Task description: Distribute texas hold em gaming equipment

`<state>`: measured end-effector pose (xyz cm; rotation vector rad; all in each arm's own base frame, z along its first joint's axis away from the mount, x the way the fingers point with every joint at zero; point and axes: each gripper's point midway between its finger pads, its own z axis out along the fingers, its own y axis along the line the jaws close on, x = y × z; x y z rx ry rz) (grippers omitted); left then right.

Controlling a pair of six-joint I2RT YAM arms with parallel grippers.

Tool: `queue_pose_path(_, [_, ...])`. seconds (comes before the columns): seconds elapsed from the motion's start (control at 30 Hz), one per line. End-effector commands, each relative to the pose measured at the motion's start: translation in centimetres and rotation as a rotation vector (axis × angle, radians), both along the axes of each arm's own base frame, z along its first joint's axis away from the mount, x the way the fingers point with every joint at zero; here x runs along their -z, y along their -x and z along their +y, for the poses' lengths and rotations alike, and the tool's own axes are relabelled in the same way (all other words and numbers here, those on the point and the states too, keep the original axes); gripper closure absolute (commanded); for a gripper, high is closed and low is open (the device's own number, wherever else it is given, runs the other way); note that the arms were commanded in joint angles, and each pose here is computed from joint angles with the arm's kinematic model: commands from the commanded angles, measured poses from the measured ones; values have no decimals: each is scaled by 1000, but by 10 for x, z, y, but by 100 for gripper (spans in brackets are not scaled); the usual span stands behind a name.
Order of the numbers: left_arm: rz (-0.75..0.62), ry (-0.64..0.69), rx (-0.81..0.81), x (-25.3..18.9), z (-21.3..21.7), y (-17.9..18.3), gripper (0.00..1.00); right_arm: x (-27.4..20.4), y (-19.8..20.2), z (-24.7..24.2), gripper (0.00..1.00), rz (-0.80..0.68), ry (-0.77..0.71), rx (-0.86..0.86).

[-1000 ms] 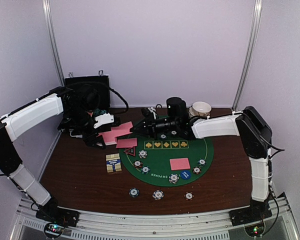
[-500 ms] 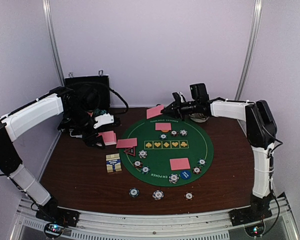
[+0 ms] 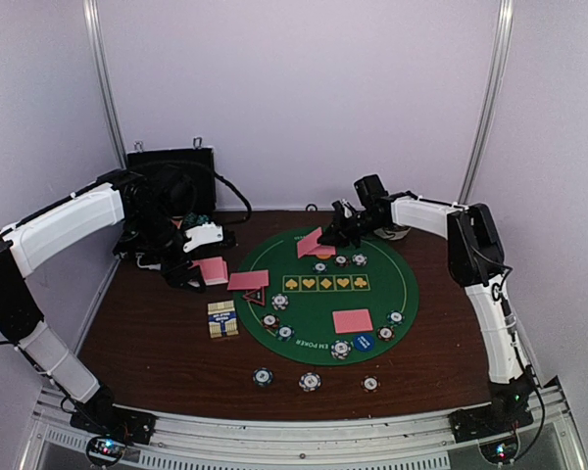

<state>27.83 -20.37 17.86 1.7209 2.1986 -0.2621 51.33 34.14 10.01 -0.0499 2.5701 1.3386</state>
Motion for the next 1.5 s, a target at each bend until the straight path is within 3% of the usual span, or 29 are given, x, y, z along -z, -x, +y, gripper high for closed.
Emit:
queue_pose_path(0.0, [-12,32,16,-10,-4,1,100,13,-12,-12,100,-26,80,29])
queue_pose_path(0.3, [-8,34,16,-9,-4,2,100,27,-28,-27,100,-34,148,57])
queue_pose_path(0.43, [-5,34,18,-8,-4,3,100,28,-32,-33,95,-37,170,70])
queue_pose_path(0.63, [-2,39,18,-9,-5,3,100,10,-33,-40,64,-80,208,83])
queue_pose_path(0.87, [-3,46,17,-11,-7,1,100,-54,-22,-33,38,-196,190,72])
queue_pose_path(1.1, [-5,58,10,-14,-11,-3,100,-108,38,13,29,-252,31,-1])
queue_pose_path(1.47, [-7,80,4,-20,-16,-7,100,-136,168,98,22,-174,-312,-161])
